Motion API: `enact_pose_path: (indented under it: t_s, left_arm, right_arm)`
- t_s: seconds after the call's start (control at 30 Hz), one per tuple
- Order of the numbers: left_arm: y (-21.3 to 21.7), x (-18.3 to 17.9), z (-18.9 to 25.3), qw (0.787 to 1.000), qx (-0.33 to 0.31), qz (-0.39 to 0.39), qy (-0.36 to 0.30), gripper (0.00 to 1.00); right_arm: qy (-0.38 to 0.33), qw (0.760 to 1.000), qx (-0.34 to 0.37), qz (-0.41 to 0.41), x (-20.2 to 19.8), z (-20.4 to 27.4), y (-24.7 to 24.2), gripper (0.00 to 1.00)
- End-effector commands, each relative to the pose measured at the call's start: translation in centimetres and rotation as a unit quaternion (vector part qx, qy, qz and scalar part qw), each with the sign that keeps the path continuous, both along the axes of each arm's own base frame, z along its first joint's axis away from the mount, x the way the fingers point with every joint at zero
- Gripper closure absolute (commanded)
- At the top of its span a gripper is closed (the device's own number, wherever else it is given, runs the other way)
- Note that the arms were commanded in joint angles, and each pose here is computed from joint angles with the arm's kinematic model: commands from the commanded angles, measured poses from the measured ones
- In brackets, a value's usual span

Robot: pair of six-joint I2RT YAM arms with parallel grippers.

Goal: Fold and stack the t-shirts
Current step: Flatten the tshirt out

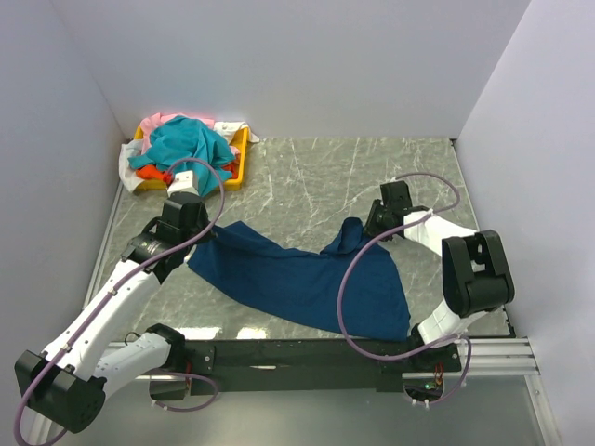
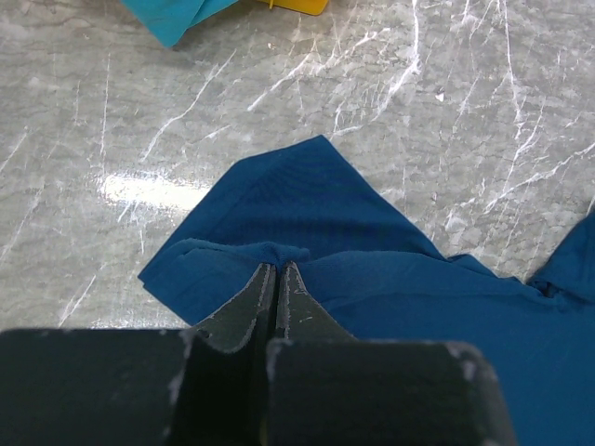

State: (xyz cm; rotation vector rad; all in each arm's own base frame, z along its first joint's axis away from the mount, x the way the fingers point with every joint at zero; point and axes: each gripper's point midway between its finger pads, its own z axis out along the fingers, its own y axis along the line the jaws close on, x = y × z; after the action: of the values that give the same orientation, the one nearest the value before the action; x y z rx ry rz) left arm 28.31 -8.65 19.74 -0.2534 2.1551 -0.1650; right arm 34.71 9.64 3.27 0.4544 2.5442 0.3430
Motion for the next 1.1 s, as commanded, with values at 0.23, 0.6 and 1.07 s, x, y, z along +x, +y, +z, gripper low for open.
enact_pose_path:
  t_s: [0.23, 0.6, 1.07]
  left_arm:
    - [0.3, 0.3, 0.5, 1.0, 0.002, 0.001, -0.011, 0.99]
    - [0.5, 1.0, 1.5, 1.0, 0.006, -0.002, -0.019, 0.99]
    - [4.1, 2.4, 2.8, 0.998, 0.046, 0.032, -0.029, 1.0]
  right_arm:
    - [-0.016, 0.999, 0.025, 0.03, 2.0, 0.8, 1.6, 0.92]
    - [-0.12, 0.992, 0.012, 0.019, -1.0, 11.9, -0.1, 1.0]
    - [-0.144, 0.985, 0.07, 0.069, -12.0, 13.8, 4.4, 1.0]
